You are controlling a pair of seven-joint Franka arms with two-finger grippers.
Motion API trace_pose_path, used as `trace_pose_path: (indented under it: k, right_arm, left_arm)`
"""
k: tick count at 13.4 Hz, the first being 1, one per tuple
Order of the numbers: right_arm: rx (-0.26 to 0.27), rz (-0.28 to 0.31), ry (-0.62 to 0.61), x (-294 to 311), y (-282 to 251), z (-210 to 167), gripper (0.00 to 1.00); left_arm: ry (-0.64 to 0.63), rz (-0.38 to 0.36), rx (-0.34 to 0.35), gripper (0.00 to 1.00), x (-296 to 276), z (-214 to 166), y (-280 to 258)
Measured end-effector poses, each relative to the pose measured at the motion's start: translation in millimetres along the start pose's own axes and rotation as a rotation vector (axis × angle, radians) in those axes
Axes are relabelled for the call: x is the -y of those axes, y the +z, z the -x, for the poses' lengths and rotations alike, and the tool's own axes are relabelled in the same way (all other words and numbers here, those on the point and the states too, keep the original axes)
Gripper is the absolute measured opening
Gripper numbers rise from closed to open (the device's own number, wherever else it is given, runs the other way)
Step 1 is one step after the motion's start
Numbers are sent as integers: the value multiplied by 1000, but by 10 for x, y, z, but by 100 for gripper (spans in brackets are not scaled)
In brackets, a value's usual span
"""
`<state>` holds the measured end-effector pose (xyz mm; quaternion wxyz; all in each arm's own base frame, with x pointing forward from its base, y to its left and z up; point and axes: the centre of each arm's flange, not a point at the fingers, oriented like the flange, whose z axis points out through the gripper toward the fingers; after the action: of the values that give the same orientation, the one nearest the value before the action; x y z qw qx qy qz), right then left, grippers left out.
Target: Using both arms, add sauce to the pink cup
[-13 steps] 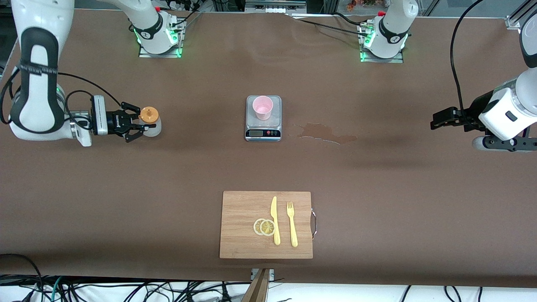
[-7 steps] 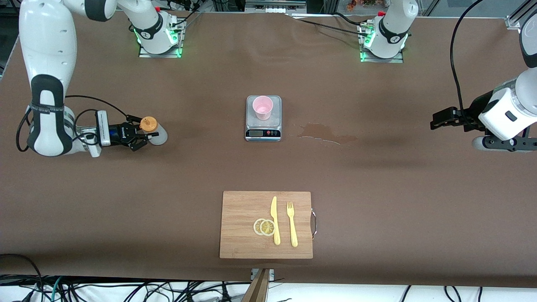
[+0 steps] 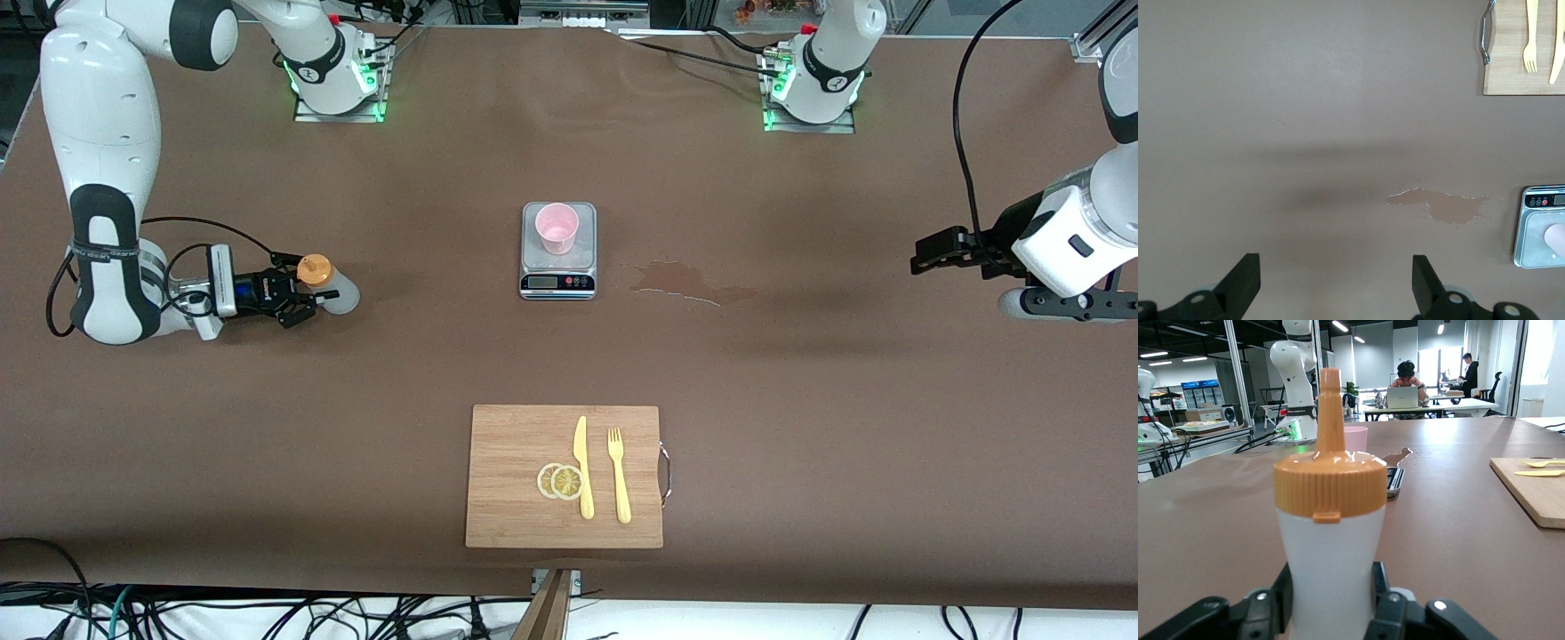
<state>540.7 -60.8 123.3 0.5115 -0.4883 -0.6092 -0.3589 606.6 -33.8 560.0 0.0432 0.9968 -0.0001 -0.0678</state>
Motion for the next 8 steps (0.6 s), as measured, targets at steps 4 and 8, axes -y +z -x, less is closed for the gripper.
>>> trace_pose_path:
  k: [4, 8]
  right_arm:
    - [41, -29, 6, 39, -193, -3, 100]
    - [165, -45, 111, 125, -897, -111, 100]
  left_arm:
    - [0, 0, 0, 100, -1, 0, 0]
    - [0, 0, 0, 100, -1, 0, 0]
